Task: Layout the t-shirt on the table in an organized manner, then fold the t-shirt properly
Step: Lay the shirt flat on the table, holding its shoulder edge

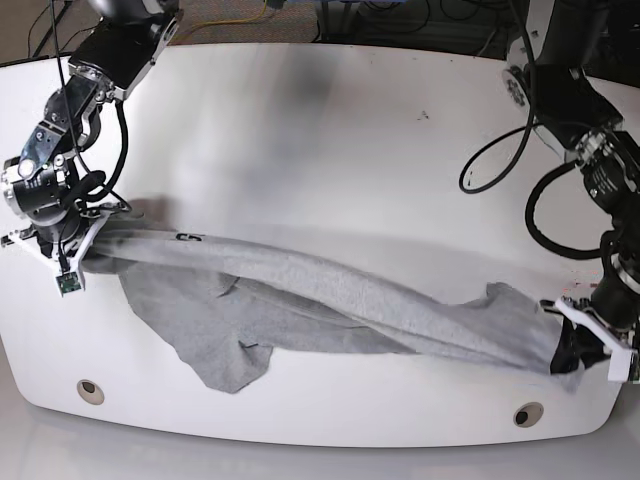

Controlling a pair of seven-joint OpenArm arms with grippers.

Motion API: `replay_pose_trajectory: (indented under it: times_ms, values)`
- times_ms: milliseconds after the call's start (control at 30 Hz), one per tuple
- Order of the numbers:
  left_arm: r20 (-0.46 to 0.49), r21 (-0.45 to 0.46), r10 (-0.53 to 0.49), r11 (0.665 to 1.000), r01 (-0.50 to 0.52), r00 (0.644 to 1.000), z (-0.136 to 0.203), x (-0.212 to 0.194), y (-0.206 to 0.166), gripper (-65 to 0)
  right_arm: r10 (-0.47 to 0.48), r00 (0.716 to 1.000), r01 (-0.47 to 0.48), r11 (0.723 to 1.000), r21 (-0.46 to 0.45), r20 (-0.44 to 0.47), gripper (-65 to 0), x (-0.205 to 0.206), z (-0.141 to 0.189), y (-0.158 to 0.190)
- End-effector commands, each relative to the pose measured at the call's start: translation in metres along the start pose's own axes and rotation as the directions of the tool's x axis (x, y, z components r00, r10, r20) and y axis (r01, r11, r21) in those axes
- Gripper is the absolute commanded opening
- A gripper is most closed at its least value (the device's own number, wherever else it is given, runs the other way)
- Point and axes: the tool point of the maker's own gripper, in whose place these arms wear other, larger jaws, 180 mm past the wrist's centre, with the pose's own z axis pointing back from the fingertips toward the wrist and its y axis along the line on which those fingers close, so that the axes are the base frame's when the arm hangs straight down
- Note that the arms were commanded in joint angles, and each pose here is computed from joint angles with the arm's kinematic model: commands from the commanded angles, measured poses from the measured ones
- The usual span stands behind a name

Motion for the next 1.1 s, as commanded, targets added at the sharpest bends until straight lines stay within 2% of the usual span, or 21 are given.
replay_pose_trajectory:
  times_ms: [0, 233, 533, 767, 1067]
  values:
    - [0.038, 0.008, 0.014, 1.000, -0.015, 0.999, 0.013, 0.000, 0.005, -64.0, 0.002, 1.000, -0.001, 1.000, -0.032, 0.021, -65.0, 0.002, 0.006, -0.009]
    - [-0.067, 0.048, 0.129, 0.991, -0.126, 0.989, 0.040, -0.064, 0.021, -64.0, 0.002, 0.999, -0.003, 1.000, -0.018, -0.040, -65.0, -0.024, 0.004, -0.003]
    - [-0.184, 0.080, 0.197, 0.979, -0.185, 0.963, 0.075, -0.121, 0.026, -64.0, -0.009, 0.994, 0.011, 1.000, 0.013, -0.105, -65.0, -0.054, 0.002, 0.011]
    - [-0.223, 0.085, 0.236, 0.971, -0.223, 0.946, 0.091, -0.142, 0.024, -64.0, -0.013, 0.993, 0.020, 0.998, 0.063, -0.114, -65.0, -0.072, 0.001, 0.033]
    - [-0.267, 0.101, 0.221, 0.974, -0.201, 0.938, 0.101, -0.152, 0.029, -64.0, -0.008, 0.991, 0.022, 0.994, 0.105, -0.131, -65.0, -0.092, 0.002, 0.052]
